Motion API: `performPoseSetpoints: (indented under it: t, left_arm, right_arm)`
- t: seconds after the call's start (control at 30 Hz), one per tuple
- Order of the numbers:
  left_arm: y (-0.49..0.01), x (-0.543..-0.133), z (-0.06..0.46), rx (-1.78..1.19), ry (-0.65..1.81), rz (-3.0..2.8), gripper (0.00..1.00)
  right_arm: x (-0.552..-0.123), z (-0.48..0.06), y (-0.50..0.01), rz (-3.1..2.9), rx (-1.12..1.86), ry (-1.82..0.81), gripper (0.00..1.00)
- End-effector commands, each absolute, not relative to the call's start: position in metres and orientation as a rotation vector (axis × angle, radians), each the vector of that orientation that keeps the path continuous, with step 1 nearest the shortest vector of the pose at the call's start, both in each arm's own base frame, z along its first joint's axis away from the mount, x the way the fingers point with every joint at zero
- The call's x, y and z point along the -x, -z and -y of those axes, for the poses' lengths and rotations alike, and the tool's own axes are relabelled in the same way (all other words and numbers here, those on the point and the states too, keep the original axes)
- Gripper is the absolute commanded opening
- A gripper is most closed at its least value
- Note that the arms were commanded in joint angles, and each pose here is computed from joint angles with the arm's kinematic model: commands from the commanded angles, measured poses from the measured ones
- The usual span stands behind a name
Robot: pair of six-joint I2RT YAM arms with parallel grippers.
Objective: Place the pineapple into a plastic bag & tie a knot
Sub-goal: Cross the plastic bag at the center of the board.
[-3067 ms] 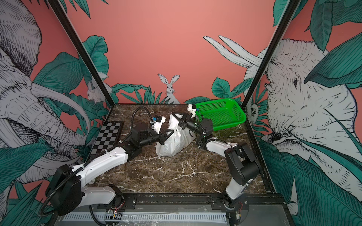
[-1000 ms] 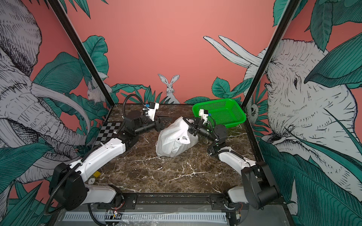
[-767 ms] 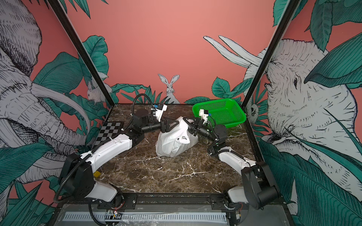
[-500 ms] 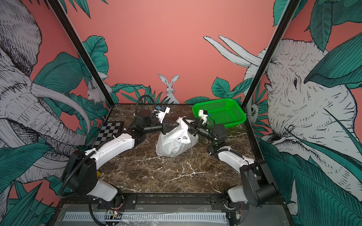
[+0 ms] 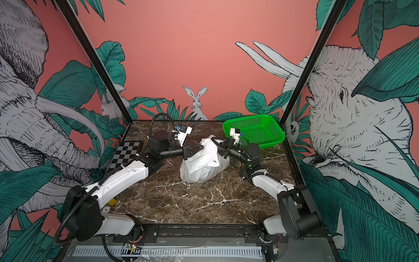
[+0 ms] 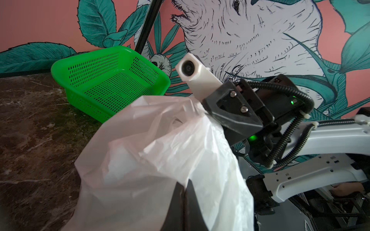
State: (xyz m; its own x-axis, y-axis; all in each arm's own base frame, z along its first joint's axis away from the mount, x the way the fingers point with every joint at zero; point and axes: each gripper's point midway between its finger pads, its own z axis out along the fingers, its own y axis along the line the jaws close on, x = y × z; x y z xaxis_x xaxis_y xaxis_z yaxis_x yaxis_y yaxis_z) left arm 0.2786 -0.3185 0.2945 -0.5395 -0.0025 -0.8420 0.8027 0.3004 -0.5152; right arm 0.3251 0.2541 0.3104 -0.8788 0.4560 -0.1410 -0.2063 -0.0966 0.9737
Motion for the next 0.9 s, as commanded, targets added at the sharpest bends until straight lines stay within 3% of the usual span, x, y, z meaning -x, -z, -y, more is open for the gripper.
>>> performPoseSetpoints:
  t: [0.0, 0.37, 0.73, 0.8, 0.87]
  left_arm:
    - [-0.292, -0.261, 0.311, -0.746, 1.327, -1.809, 0.00]
    - [-0.251, -0.250, 0.324, -0.824, 1.337, -1.921, 0.00]
    - [-0.250, -0.261, 0.339, -0.832, 1.324, -1.915, 0.00]
    - [-0.253, -0.263, 0.343, -0.836, 1.323, -1.904, 0.00]
    - [-0.254, -0.264, 0.345, -0.841, 1.322, -1.899, 0.00]
  right_arm:
    - [-0.328, -0.253, -0.338, -1.653, -0.215, -2.041, 0.36]
    - [-0.328, -0.262, -0.346, -1.669, -0.161, -2.073, 0.34]
    - [-0.308, -0.287, -0.331, -1.843, -0.026, -2.078, 0.32]
    - [-0.307, -0.289, -0.326, -1.867, -0.023, -2.068, 0.28]
    - [-0.307, -0.290, -0.319, -1.895, -0.027, -2.055, 0.18]
